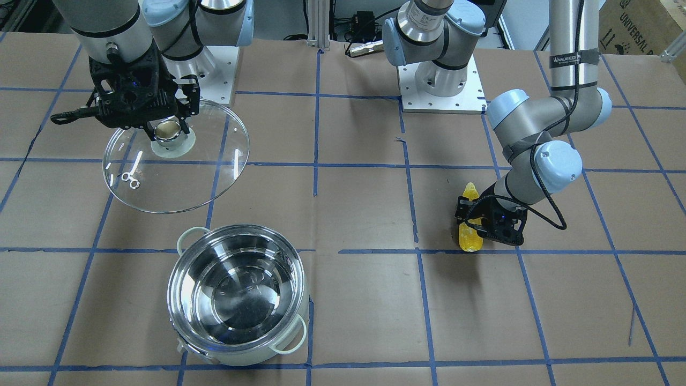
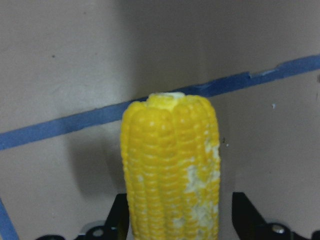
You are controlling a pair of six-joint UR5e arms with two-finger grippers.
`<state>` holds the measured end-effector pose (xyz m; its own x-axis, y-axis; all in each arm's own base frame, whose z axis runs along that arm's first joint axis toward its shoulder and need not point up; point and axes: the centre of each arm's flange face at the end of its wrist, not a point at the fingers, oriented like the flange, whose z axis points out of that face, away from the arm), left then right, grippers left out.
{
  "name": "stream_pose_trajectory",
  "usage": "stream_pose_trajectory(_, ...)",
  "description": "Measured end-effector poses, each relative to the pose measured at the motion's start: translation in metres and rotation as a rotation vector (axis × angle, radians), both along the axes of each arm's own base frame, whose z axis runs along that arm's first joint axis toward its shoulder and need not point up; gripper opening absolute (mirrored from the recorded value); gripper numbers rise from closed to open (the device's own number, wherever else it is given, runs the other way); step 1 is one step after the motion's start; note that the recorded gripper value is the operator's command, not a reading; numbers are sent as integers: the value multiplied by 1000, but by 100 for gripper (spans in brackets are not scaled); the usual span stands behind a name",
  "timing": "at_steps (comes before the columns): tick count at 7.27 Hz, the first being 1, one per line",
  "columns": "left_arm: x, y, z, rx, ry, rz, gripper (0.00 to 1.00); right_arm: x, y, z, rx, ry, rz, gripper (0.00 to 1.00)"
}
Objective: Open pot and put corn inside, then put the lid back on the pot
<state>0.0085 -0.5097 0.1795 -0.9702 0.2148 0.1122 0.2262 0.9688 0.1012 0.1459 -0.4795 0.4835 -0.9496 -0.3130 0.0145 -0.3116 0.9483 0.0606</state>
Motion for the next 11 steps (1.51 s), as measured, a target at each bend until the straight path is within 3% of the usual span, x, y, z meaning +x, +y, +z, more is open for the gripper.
stream_pose_trajectory(4, -33, -10, 43, -60, -30, 70, 17, 0, 19, 11, -23, 2, -2, 34)
stream_pose_trajectory(7, -136, -44, 117, -88, -20, 158, 17, 1, 21, 12, -30, -6, -4, 33)
stream_pose_trajectory(11, -269, -91, 176, -120, 120, 257, 17, 0, 22, 8, -20, -5, -3, 32)
